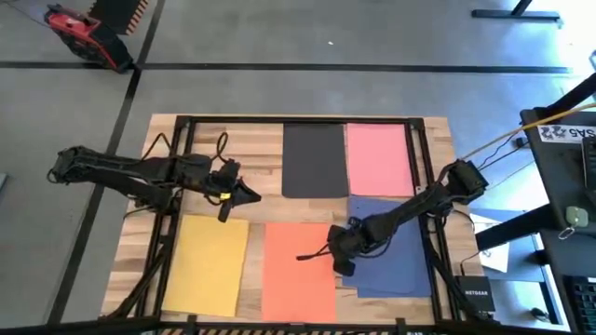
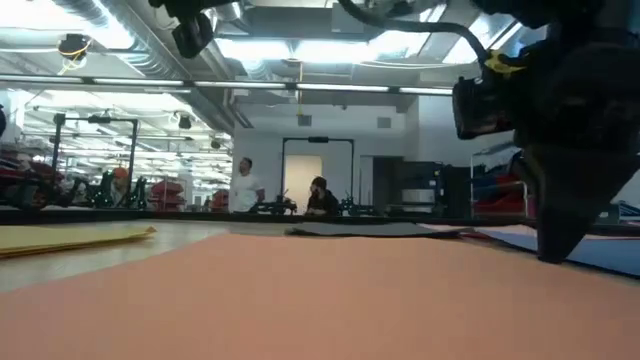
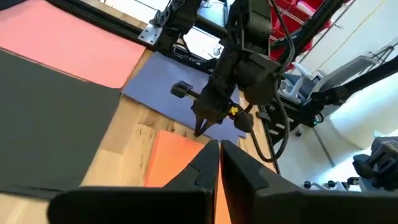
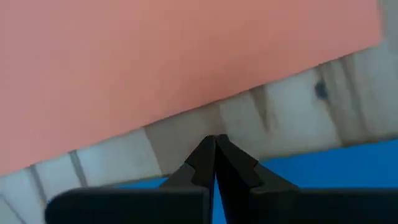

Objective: Organize paper
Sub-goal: Stack the blue paper on top of the stacked blue papers

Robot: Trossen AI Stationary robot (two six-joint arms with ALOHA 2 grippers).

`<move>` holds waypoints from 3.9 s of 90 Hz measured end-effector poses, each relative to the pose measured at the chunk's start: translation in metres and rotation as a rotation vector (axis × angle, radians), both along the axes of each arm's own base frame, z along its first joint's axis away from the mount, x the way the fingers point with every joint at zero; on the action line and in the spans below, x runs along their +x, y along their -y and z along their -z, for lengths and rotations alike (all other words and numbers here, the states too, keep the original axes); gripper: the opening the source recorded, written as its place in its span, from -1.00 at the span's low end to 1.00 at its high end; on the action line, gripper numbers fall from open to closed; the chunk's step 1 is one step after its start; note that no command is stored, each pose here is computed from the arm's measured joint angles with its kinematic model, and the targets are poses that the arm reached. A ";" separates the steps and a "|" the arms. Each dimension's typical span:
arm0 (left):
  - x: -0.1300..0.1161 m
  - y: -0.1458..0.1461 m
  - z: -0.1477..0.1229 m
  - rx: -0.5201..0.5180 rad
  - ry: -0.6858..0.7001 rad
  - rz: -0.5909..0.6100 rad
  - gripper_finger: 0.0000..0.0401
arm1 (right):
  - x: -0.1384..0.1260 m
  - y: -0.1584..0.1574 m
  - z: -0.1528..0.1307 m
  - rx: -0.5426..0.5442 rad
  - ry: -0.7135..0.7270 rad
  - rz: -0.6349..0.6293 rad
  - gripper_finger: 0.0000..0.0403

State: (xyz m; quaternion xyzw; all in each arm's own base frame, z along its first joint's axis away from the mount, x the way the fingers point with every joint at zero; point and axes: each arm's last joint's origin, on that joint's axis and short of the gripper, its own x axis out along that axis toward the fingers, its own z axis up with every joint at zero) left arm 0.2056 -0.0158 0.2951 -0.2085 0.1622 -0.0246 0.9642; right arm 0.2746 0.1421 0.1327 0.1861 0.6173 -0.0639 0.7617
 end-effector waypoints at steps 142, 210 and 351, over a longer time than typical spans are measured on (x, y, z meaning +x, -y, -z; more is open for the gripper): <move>-0.002 0.000 0.001 0.052 -0.014 0.006 -1.00 | -0.019 -0.006 -0.041 0.028 0.029 -0.032 -1.00; -0.008 -0.004 -0.005 0.069 0.029 -0.008 -1.00 | -0.053 0.068 -0.027 -0.066 0.163 -0.008 -1.00; -0.009 -0.026 0.000 0.103 -0.029 -0.103 -1.00 | -0.037 0.135 0.005 -0.110 0.114 -0.025 -1.00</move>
